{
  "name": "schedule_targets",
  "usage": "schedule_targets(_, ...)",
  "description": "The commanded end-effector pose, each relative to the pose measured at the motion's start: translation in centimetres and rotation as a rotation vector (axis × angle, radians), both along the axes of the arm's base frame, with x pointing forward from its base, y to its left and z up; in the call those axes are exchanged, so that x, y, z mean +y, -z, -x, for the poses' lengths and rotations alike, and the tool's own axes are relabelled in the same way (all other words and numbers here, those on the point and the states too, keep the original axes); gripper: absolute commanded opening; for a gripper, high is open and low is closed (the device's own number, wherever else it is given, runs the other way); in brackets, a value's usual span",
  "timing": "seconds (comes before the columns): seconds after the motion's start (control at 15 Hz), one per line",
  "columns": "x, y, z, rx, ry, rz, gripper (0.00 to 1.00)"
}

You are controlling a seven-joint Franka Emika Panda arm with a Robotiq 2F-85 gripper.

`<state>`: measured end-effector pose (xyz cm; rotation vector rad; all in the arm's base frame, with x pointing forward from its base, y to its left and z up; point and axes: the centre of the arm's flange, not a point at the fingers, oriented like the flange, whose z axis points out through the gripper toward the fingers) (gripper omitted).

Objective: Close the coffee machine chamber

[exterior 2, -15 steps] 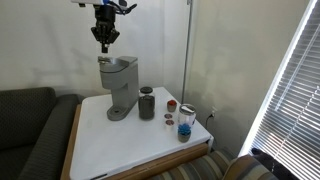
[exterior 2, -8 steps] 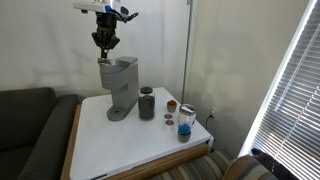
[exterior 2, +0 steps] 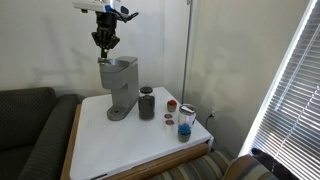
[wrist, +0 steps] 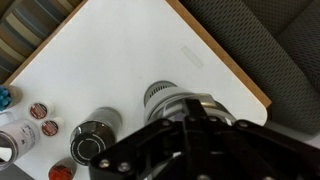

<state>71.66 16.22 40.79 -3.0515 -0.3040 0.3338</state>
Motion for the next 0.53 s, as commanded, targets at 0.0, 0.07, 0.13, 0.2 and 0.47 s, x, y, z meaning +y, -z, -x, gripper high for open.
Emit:
schedule_targets(0.0, 0.1, 0.1, -0.1, 0.002, 0.004, 0.0, 0.0)
schedule_targets(0.07, 0.2, 0.4, -0.4, 0.008, 0.006, -0.003, 0.0)
schedule_targets(0.13, 0.2, 0.5, -0.6, 0.01, 0.002, -0.005, 0.0)
schedule_targets(0.2, 0.3, 0.8, -0.8, 0.017, 0.007, -0.005, 0.0)
schedule_targets(0.47, 0.4, 1.8, -1.1, 0.033, 0.034, -0.008, 0.0)
